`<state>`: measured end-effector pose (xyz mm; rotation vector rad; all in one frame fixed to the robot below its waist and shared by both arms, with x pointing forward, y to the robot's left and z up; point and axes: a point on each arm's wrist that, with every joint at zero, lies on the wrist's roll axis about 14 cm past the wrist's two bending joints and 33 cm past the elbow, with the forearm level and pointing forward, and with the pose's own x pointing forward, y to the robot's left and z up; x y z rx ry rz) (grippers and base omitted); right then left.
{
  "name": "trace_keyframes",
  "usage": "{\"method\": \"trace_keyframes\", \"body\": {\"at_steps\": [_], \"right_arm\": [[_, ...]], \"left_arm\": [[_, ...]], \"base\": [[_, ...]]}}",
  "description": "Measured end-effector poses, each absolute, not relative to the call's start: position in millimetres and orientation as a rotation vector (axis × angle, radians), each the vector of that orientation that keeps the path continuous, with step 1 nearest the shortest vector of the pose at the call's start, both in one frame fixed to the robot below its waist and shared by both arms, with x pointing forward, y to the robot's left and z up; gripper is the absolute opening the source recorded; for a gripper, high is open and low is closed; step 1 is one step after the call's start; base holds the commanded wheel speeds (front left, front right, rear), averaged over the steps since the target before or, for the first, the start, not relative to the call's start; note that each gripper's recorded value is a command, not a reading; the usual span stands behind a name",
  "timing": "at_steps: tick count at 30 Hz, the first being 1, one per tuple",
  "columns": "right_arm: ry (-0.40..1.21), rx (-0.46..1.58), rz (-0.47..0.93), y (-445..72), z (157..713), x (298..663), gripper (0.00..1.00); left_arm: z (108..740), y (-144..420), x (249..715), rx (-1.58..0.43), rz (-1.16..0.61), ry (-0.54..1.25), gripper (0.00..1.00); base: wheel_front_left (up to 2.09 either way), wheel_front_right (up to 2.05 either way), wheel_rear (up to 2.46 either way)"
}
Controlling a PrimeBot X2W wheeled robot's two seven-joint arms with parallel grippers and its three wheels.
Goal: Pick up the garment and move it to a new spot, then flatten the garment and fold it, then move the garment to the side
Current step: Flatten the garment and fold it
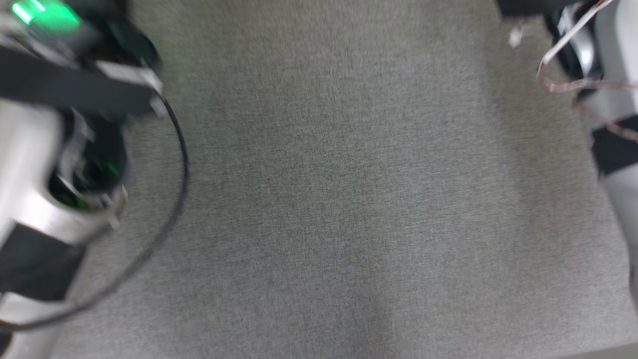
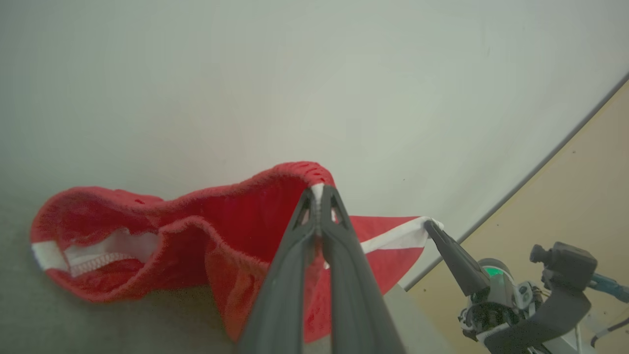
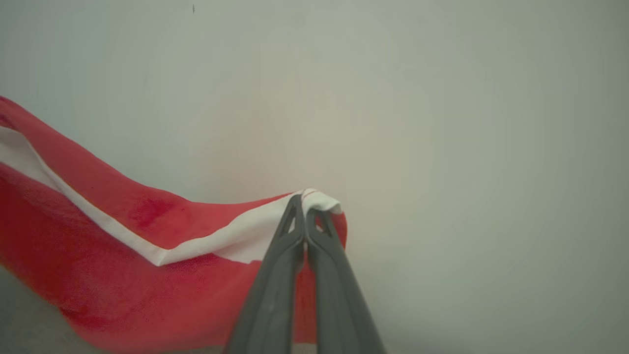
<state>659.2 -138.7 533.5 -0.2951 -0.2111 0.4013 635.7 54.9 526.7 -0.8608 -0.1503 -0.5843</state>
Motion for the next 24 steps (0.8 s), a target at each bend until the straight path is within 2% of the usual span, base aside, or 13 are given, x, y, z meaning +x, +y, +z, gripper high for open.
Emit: {"method": "trace_keyframes", "body": {"at_steps": [5,13,17,24], "right_arm": [[-0.013,-0.212,0.374,-148.2,508.3,631.0,0.0],[0.179,-0.186,0.37,-151.4,483.3,570.7,0.0],[0.23,-0.207,0.38,-152.5,482.6,541.9,0.0],[0.424,-0.238,0.387,-158.6,456.0,482.1,0.0]], "left_arm": [[500.0,40.6,598.6,-0.8,-0.606,0.004,0.0],[480.1,39.3,549.4,-0.906,-0.523,0.147,0.0],[472.5,43.7,528.3,-0.897,-0.489,0.189,0.0],[465.6,62.7,508.0,-0.895,-0.395,0.212,0.0]], "base": [[0.0,0.0,0.0],[0.0,0.0,0.0],[0.0,0.0,0.0],[0.0,0.0,0.0]]}}
